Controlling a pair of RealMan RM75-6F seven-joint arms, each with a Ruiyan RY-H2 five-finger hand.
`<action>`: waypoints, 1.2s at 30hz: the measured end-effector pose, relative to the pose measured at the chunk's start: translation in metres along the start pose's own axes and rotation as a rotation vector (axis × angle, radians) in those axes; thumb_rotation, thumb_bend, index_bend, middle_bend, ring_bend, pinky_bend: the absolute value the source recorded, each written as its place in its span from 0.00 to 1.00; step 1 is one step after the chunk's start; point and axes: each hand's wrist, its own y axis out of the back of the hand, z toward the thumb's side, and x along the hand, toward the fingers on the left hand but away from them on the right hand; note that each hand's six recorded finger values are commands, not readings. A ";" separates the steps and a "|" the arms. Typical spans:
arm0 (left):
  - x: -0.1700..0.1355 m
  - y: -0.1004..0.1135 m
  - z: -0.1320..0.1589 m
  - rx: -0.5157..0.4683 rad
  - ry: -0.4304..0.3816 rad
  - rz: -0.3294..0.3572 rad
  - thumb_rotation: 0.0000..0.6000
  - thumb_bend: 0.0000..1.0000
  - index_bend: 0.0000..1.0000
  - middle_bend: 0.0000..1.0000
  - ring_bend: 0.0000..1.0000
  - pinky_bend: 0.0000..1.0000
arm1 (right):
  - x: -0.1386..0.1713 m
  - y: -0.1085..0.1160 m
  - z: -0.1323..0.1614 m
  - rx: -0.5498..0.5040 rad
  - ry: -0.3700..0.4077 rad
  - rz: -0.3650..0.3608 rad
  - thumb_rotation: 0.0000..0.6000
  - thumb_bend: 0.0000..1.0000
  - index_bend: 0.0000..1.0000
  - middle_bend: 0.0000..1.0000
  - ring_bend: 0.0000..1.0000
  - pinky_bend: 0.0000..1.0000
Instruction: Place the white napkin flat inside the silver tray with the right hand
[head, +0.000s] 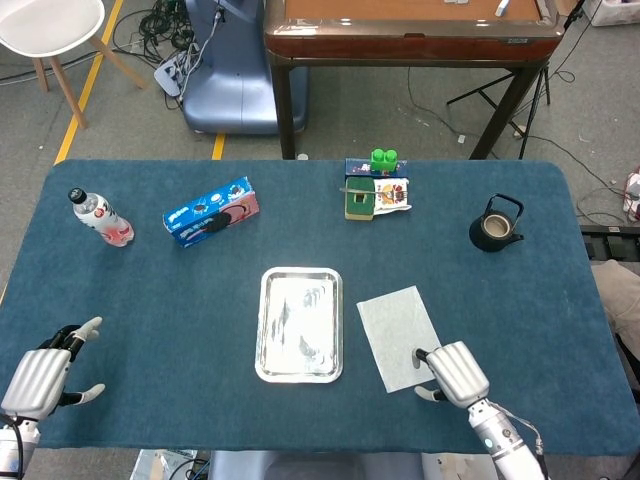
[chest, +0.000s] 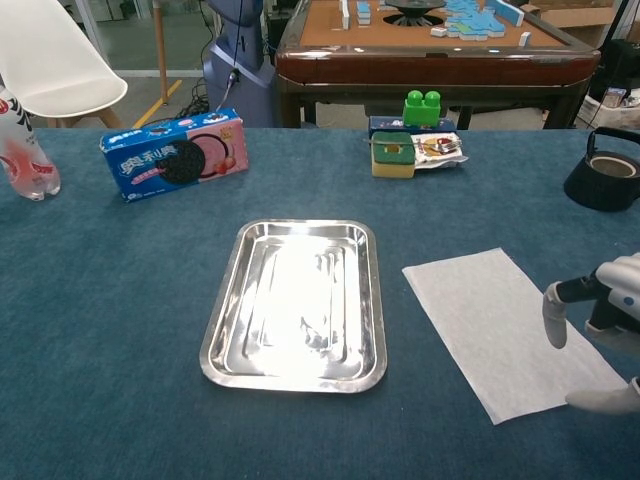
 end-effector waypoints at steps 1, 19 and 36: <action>0.000 0.000 0.000 0.000 0.000 -0.001 1.00 0.01 0.13 0.29 0.17 0.34 | 0.000 -0.001 0.000 0.000 0.002 0.003 1.00 0.00 0.53 1.00 1.00 1.00; -0.001 0.004 -0.002 -0.008 0.005 0.007 1.00 0.01 0.13 0.30 0.17 0.34 | -0.010 -0.018 0.008 0.005 0.018 0.040 1.00 0.00 0.53 1.00 1.00 1.00; -0.002 0.007 -0.005 -0.014 0.010 0.014 1.00 0.01 0.13 0.30 0.18 0.34 | -0.017 -0.031 0.010 0.010 0.012 0.055 1.00 0.00 0.53 1.00 1.00 1.00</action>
